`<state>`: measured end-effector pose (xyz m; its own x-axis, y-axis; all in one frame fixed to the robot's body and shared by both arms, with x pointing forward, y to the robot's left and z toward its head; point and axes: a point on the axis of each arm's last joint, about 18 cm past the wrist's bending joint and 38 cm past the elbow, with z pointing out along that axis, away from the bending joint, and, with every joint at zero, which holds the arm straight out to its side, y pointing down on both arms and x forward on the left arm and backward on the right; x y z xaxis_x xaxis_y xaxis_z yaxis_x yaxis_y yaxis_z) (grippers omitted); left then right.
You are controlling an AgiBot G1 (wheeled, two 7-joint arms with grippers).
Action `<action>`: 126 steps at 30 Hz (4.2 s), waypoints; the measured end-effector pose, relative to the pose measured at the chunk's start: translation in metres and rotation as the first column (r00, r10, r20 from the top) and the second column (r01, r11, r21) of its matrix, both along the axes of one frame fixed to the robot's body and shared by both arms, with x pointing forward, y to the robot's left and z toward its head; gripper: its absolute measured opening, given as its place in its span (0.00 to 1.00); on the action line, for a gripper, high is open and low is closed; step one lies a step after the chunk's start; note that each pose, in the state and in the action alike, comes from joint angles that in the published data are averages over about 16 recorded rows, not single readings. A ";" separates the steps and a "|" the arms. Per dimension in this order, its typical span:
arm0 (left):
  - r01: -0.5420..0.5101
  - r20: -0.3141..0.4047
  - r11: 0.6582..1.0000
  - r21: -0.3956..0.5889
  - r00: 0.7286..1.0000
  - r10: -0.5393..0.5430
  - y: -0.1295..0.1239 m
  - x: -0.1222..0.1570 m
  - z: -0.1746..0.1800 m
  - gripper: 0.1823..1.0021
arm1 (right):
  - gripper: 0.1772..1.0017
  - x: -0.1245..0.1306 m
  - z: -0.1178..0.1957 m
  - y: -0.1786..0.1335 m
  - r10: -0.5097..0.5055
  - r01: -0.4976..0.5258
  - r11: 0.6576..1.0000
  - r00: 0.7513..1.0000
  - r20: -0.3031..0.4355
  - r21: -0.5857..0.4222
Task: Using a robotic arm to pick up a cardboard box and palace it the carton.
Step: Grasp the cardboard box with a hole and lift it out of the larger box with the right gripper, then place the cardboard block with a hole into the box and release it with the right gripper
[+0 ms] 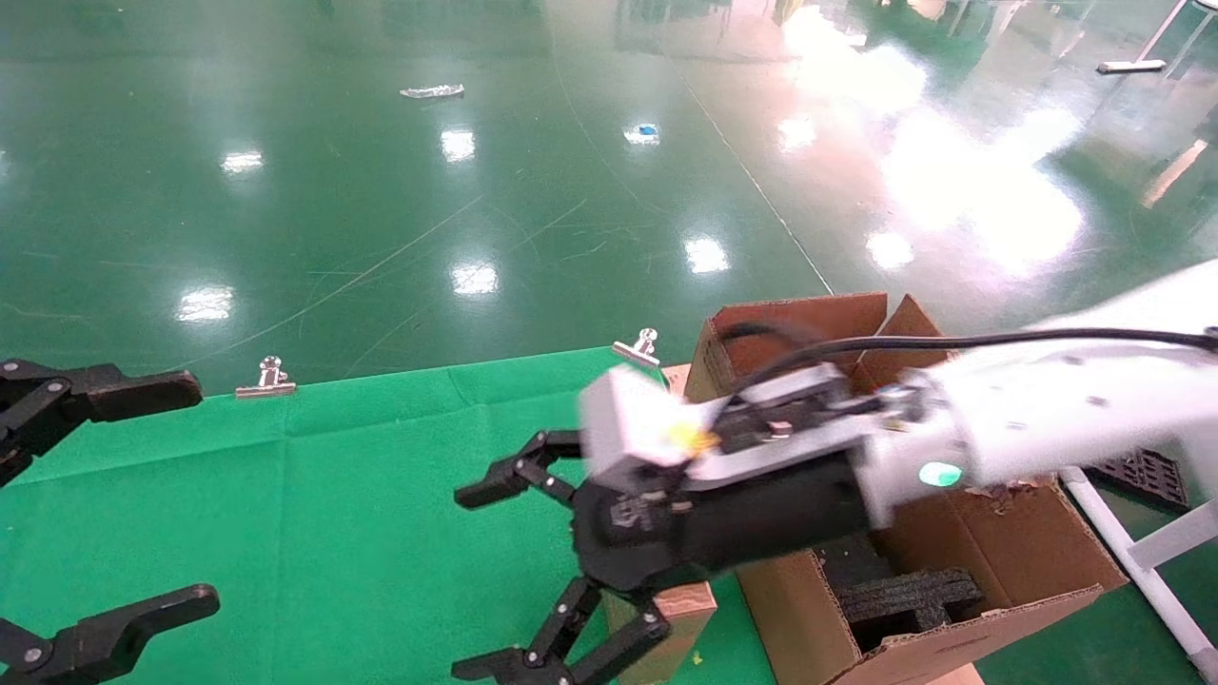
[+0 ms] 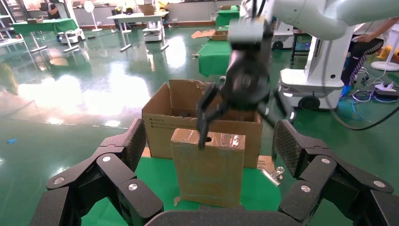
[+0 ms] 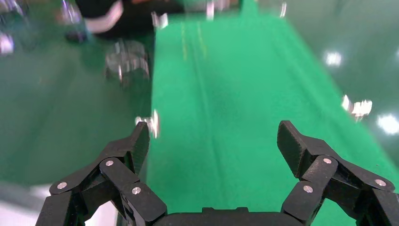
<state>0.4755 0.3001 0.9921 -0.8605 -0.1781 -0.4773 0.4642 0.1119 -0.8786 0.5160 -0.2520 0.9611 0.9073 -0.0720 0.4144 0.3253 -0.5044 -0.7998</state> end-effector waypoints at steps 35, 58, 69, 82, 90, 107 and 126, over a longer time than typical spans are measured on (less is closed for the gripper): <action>0.000 0.000 1.000 0.000 1.000 0.000 0.000 0.000 0.000 1.00 | 1.00 0.026 0.065 0.011 -0.283 0.332 0.638 0.940 0.189 -0.694; 0.000 0.000 1.000 0.000 1.000 0.000 0.000 0.000 0.000 1.00 | 1.00 0.025 0.061 0.016 -0.413 0.380 0.592 0.900 0.137 -0.711; 0.000 0.000 1.000 0.000 1.000 0.000 0.000 0.000 0.000 1.00 | 1.00 0.036 0.069 -0.002 -0.772 0.597 0.559 0.628 -0.097 -0.576; 0.000 0.000 1.000 0.000 1.000 0.000 0.000 0.000 0.000 1.00 | 1.00 0.066 0.046 -0.007 -0.876 0.685 0.479 0.330 -0.351 -0.549; 0.000 0.000 1.000 0.000 1.000 0.000 0.000 0.000 0.000 1.00 | 1.00 0.077 0.034 -0.002 -0.879 0.680 0.471 0.305 -0.367 -0.562; 0.000 0.000 1.000 0.000 1.000 0.000 0.000 0.000 0.000 0.94 | 0.91 0.078 0.026 -0.004 -0.900 0.678 0.432 0.285 -0.330 -0.595; 0.000 0.000 1.000 0.000 1.000 0.000 0.000 0.000 0.000 0.56 | 0.47 0.073 0.042 -0.017 -0.875 0.700 0.483 0.363 -0.321 -0.526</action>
